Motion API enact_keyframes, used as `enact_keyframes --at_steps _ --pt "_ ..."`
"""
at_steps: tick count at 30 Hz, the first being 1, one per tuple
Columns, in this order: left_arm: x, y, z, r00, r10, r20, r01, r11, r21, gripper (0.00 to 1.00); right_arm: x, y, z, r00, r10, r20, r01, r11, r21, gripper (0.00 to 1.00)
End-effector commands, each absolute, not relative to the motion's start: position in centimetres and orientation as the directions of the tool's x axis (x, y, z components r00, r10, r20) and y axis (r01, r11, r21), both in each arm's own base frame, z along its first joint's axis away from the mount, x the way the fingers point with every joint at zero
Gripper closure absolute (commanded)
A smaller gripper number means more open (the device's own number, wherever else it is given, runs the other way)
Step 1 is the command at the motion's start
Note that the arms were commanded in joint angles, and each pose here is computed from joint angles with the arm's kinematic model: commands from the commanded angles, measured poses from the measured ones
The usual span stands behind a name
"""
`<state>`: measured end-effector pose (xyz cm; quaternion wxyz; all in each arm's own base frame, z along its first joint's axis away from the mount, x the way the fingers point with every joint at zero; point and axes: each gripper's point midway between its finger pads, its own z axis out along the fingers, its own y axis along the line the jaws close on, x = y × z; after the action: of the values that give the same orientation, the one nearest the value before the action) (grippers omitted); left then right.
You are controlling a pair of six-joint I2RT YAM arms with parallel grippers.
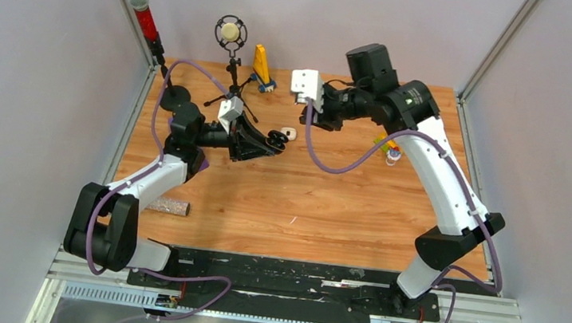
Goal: Insert the wireless bluetooth earbuds into the charging case
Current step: Place the earbud in the charging case.
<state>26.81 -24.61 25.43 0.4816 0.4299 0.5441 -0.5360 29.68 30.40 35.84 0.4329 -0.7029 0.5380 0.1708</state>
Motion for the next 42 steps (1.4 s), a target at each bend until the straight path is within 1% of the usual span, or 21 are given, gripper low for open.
enact_keyframes --at_steps 1,6,10,16,24,42 --pt "26.3 -24.7 27.9 -0.078 -0.064 -0.995 0.997 0.017 -0.079 1.0 25.5 30.9 38.8 0.235 -0.398 -0.887 -0.971 -0.067 -0.228 0.78" --pt "25.8 -24.6 28.5 -0.07 -0.065 -0.995 0.998 -0.007 -0.07 1.0 24.7 31.5 38.4 0.145 -0.325 -0.934 -0.989 -0.083 -0.125 0.78" --pt "25.4 -24.6 29.0 -0.071 -0.073 -0.995 0.997 -0.018 -0.07 1.0 24.2 32.1 37.6 0.094 -0.294 -0.951 -0.992 -0.11 -0.064 0.79" --pt "25.1 -24.6 29.7 -0.061 -0.087 -0.994 0.998 -0.025 -0.059 1.0 25.6 32.6 35.8 0.081 -0.299 -0.951 -0.996 -0.069 -0.063 0.8" --pt "25.1 -24.6 29.8 -0.066 -0.094 -0.993 0.998 -0.021 -0.065 1.0 26.2 33.0 35.5 0.066 -0.289 -0.955 -0.997 -0.05 -0.053 0.8" --pt "25.4 -24.7 29.8 -0.073 -0.099 -0.992 0.997 -0.013 -0.072 1.0 25.8 33.8 33.5 0.086 -0.327 -0.941 -0.995 -0.068 -0.067 0.81"
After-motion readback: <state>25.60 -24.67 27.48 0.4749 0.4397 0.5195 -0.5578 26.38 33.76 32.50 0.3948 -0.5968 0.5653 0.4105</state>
